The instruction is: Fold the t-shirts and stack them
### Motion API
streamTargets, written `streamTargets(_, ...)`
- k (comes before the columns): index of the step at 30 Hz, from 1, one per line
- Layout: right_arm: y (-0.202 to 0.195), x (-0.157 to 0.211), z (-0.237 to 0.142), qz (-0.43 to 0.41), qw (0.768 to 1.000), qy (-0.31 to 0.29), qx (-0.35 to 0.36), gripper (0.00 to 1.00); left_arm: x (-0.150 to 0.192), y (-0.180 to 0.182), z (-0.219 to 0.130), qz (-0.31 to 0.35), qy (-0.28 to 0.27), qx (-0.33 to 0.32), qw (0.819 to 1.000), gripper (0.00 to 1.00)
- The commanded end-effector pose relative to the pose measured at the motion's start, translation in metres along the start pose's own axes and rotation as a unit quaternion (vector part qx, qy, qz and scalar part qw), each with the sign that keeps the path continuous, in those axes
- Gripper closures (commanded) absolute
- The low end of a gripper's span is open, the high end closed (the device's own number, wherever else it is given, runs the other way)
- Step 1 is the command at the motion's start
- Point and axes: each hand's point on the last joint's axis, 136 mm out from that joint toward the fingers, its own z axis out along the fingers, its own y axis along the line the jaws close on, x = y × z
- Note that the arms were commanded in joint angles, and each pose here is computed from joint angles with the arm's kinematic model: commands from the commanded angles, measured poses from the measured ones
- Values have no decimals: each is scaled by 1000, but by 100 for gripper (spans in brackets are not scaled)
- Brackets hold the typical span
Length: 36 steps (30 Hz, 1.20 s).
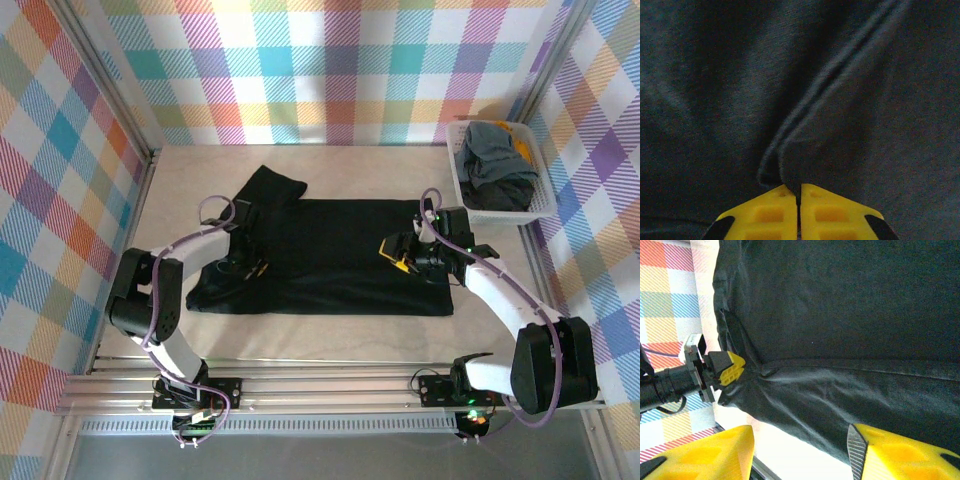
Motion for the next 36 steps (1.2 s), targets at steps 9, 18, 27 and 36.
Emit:
streamTargets(9,0,0,0,1,1000,4,8,48,0,-63,9,94,7,-13,995,97)
streamTargets(18,-6,6,1,10,1000,12,15,48,7,-96,31,176,28,-31,983,87)
streamTargets(27,-39,11,0,32,995,8,94,50,-15,-78,-43,164,-81,-27,983,39)
streamTargets(36,-94,14,9,18,975,28,218,70,-27,46,-22,3,-30,-62,998,76)
